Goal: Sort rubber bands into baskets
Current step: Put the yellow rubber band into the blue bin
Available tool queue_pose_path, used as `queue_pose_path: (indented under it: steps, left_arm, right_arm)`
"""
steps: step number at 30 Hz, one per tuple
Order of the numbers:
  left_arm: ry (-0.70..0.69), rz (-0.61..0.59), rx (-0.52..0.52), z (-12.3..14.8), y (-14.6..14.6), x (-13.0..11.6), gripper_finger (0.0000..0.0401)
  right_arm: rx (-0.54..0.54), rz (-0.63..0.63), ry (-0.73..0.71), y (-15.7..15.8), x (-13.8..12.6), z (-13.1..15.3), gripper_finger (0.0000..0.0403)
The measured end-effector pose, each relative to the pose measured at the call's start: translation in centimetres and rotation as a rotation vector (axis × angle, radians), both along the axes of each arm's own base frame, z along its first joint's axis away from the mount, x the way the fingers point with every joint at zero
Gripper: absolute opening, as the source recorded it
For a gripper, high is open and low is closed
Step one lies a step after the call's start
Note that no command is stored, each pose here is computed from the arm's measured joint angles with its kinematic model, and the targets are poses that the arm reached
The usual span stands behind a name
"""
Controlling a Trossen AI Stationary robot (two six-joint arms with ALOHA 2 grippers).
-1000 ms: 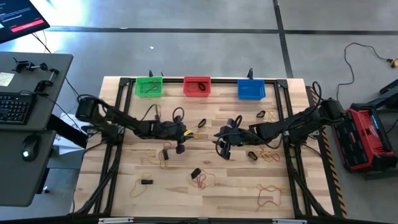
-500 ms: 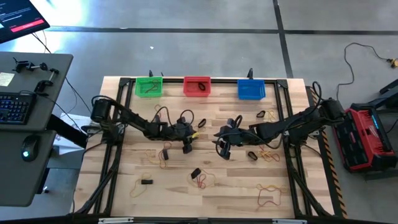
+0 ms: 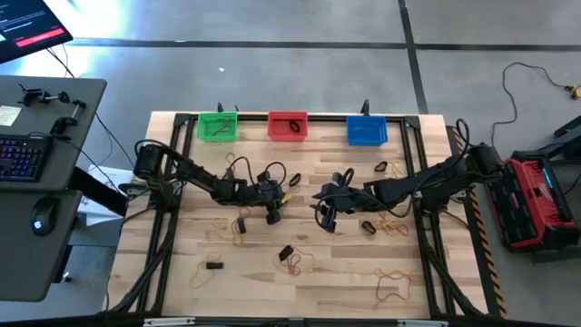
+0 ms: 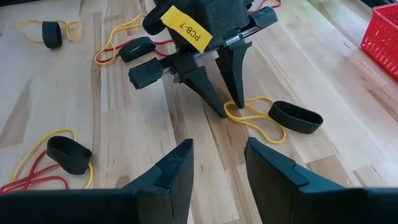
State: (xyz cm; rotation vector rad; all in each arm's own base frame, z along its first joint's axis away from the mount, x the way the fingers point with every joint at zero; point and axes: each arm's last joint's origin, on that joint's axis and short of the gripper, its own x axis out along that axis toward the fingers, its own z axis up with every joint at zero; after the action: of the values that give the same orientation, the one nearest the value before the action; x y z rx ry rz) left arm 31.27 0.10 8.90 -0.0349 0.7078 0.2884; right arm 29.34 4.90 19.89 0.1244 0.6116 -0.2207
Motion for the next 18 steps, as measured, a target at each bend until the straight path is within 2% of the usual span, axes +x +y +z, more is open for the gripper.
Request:
queue_pose_path:
  steps: [7, 13, 18]
  left_arm:
    - [0.015, -0.045, 0.008, 0.5, 0.0, -0.2, 0.0010]
    - [-0.031, -0.067, 0.001, 2.8, -0.1, -0.5, 0.0005]
    - [-0.146, -0.138, -0.052, 5.3, -0.3, -0.5, 0.0002]
  right_arm:
    - [0.000, -0.001, 0.000, 0.0, 0.0, 0.0, 0.0133]
    - [-0.058, -0.011, 0.002, 0.0, 0.0, 0.0, 0.0133]
    - [-0.129, 0.018, 0.014, 0.0, 0.0, 0.0, 0.0134]
